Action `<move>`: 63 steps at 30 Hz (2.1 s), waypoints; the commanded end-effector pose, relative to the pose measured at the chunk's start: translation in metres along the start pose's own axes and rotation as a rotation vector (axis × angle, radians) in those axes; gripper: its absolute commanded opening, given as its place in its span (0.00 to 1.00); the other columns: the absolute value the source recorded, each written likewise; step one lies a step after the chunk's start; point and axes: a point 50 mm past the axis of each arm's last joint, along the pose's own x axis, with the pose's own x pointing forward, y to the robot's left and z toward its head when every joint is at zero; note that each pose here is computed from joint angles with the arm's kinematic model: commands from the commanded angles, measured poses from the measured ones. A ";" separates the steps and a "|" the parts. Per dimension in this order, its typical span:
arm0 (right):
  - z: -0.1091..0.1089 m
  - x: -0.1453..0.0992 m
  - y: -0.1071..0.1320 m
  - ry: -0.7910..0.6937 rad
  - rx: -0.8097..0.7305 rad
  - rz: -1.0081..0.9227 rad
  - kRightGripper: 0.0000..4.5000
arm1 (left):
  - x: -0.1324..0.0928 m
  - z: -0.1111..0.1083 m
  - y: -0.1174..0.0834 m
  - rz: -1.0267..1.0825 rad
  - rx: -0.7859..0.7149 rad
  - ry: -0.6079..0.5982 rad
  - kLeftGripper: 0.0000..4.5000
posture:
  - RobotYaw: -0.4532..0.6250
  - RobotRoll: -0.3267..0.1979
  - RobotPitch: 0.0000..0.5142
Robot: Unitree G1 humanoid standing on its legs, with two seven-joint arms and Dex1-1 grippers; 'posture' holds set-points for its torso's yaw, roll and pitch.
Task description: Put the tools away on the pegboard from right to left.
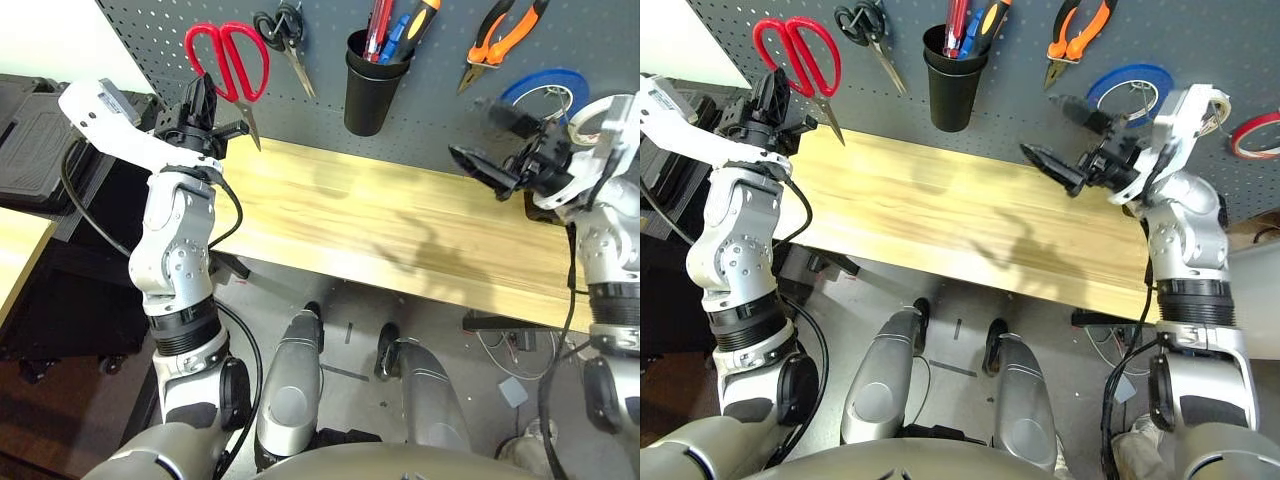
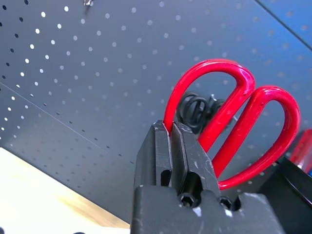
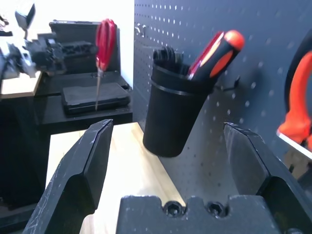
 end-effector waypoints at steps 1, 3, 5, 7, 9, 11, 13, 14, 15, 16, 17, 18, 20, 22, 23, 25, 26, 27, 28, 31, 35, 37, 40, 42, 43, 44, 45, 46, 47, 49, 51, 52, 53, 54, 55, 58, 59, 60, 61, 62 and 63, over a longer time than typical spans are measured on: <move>0.010 -0.001 -0.004 -0.014 0.002 0.013 1.00 | 0.004 -0.001 0.001 -0.016 -0.011 0.003 0.01 | 0.67 0.62 0.51; 0.013 0.001 -0.006 -0.016 0.003 0.020 1.00 | 0.006 -0.001 0.001 -0.019 -0.012 0.006 0.01 | 0.66 0.62 0.51; 0.016 0.003 -0.007 -0.016 0.003 0.029 1.00 | 0.009 -0.001 0.001 -0.022 -0.013 0.007 0.01 | 0.66 0.62 0.51; 0.018 0.005 -0.008 -0.014 -0.001 0.036 1.00 | 0.012 -0.001 0.001 -0.028 -0.013 0.008 0.01 | 0.66 0.62 0.51; 0.019 0.007 -0.008 -0.013 -0.004 0.039 1.00 | 0.015 -0.001 0.001 -0.035 -0.011 0.010 0.01 | 0.66 0.62 0.51; 0.019 0.010 -0.007 -0.015 -0.004 0.042 1.00 | 0.019 -0.002 0.000 -0.052 -0.007 0.014 0.01 | 0.66 0.62 0.52; 0.017 0.012 -0.006 -0.015 -0.004 0.045 1.00 | 0.024 -0.004 -0.001 -0.067 -0.003 0.020 0.01 | 0.66 0.62 0.52; 0.016 0.013 -0.005 -0.014 -0.005 0.048 1.00 | 0.026 -0.005 0.000 -0.072 0.002 0.022 0.01 | 0.66 0.62 0.52; 0.015 0.014 -0.005 -0.012 -0.007 0.050 1.00 | 0.029 -0.006 0.000 -0.076 0.003 0.025 0.01 | 0.66 0.62 0.52; 0.014 0.014 -0.004 -0.010 -0.007 0.051 1.00 | 0.031 -0.007 0.000 -0.079 0.006 0.027 0.01 | 0.66 0.62 0.52; 0.012 0.014 -0.004 -0.007 -0.010 0.052 1.00 | 0.034 -0.008 0.000 -0.085 0.006 0.031 0.01 | 0.65 0.62 0.51; 0.012 0.014 -0.003 -0.006 -0.011 0.051 1.00 | 0.035 -0.009 0.000 -0.088 0.006 0.033 0.01 | 0.65 0.62 0.51; 0.010 0.015 -0.003 -0.003 -0.018 0.048 1.00 | 0.040 -0.012 -0.001 -0.102 0.013 0.044 0.01 | 0.64 0.62 0.51; 0.009 0.017 -0.002 -0.001 -0.029 0.045 1.00 | 0.047 -0.016 -0.001 -0.109 0.016 0.061 0.01 | 0.64 0.62 0.51; 0.008 0.018 -0.002 0.001 -0.035 0.040 1.00 | 0.051 -0.018 -0.001 -0.107 0.020 0.069 0.01 | 0.64 0.62 0.51; 0.007 0.019 -0.001 0.003 -0.042 0.035 1.00 | 0.059 -0.022 0.000 -0.100 0.018 0.080 0.01 | 0.64 0.62 0.50; 0.006 0.020 -0.001 0.003 -0.043 0.033 1.00 | 0.062 -0.023 0.000 -0.099 0.017 0.083 0.01 | 0.64 0.62 0.50; 0.006 0.020 0.000 0.004 -0.044 0.031 1.00 | 0.065 -0.026 0.001 -0.095 0.020 0.093 0.01 | 0.64 0.62 0.50; 0.004 0.021 0.001 0.006 -0.045 0.027 1.00 | 0.069 -0.029 0.001 -0.089 0.023 0.109 0.01 | 0.64 0.62 0.50; -0.002 0.022 0.003 0.017 -0.050 0.014 1.00 | 0.081 -0.044 0.000 -0.091 0.059 0.176 0.01 | 0.63 0.62 0.50; -0.011 0.020 0.006 0.038 -0.068 -0.016 1.00 | 0.081 -0.067 0.008 -0.099 0.193 0.289 0.15 | 0.61 0.62 0.50; -0.018 0.019 0.008 0.045 -0.082 -0.051 1.00 | 0.074 -0.077 0.011 -0.124 0.246 0.319 0.28 | 0.61 0.62 0.50; -0.026 0.015 0.012 0.054 -0.091 -0.095 1.00 | 0.061 -0.090 0.018 -0.143 0.287 0.361 0.54 | 0.60 0.62 0.50; -0.032 0.011 0.014 0.061 -0.089 -0.134 1.00 | 0.050 -0.097 0.023 -0.164 0.296 0.376 0.72 | 0.60 0.62 0.51; -0.036 0.009 0.015 0.069 -0.089 -0.163 1.00 | 0.043 -0.102 0.026 -0.161 0.305 0.391 0.80 | 0.60 0.62 0.51; -0.040 0.007 0.015 0.079 -0.090 -0.189 1.00 | 0.037 -0.106 0.029 -0.159 0.310 0.411 0.88 | 0.60 0.62 0.51; -0.043 0.005 0.016 0.088 -0.093 -0.209 1.00 | 0.032 -0.109 0.032 -0.157 0.317 0.427 0.97 | 0.60 0.62 0.51; -0.045 0.004 0.016 0.093 -0.096 -0.221 1.00 | 0.029 -0.110 0.033 -0.157 0.318 0.437 0.99 | 0.61 0.62 0.52; -0.049 0.001 0.016 0.107 -0.100 -0.251 1.00 | 0.023 -0.112 0.035 -0.158 0.330 0.442 0.99 | 0.61 0.62 0.52; -0.062 -0.008 0.018 0.139 -0.108 -0.352 1.00 | 0.006 -0.116 0.039 -0.184 0.327 0.414 0.99 | 0.61 0.62 0.52; -0.071 -0.014 0.019 0.158 -0.117 -0.431 1.00 | -0.007 -0.121 0.044 -0.174 0.332 0.435 0.99 | 0.61 0.62 0.52; -0.076 -0.019 0.020 0.171 -0.121 -0.489 1.00 | -0.013 -0.123 0.048 -0.160 0.330 0.447 0.99 | 0.61 0.62 0.52; -0.080 -0.022 0.020 0.180 -0.126 -0.528 1.00 | -0.018 -0.125 0.050 -0.150 0.325 0.454 0.99 | 0.61 0.62 0.52; -0.082 -0.024 0.021 0.186 -0.131 -0.559 1.00 | -0.021 -0.126 0.052 -0.144 0.327 0.453 0.99 | 0.60 0.62 0.52; -0.085 -0.027 0.021 0.193 -0.136 -0.599 1.00 | -0.025 -0.127 0.054 -0.133 0.331 0.455 0.99 | 0.60 0.62 0.52; -0.094 -0.040 0.023 0.222 -0.152 -0.736 1.00 | -0.035 -0.129 0.061 -0.097 0.342 0.455 0.99 | 0.60 0.62 0.52; -0.097 -0.045 0.023 0.233 -0.159 -0.782 1.00 | -0.039 -0.130 0.064 -0.082 0.342 0.447 0.99 | 0.59 0.62 0.52; -0.100 -0.051 0.023 0.246 -0.168 -0.832 1.00 | -0.042 -0.129 0.068 -0.059 0.346 0.440 0.99 | 0.59 0.62 0.52; -0.103 -0.058 0.024 0.263 -0.178 -0.891 1.00 | -0.046 -0.129 0.073 -0.028 0.352 0.430 0.99 | 0.59 0.62 0.52; -0.105 -0.065 0.024 0.280 -0.189 -0.942 1.00 | -0.048 -0.128 0.076 -0.002 0.354 0.420 0.99 | 0.59 0.62 0.52; -0.108 -0.073 0.024 0.299 -0.201 -0.994 1.00 | -0.051 -0.127 0.080 0.020 0.363 0.410 0.99 | 0.58 0.62 0.52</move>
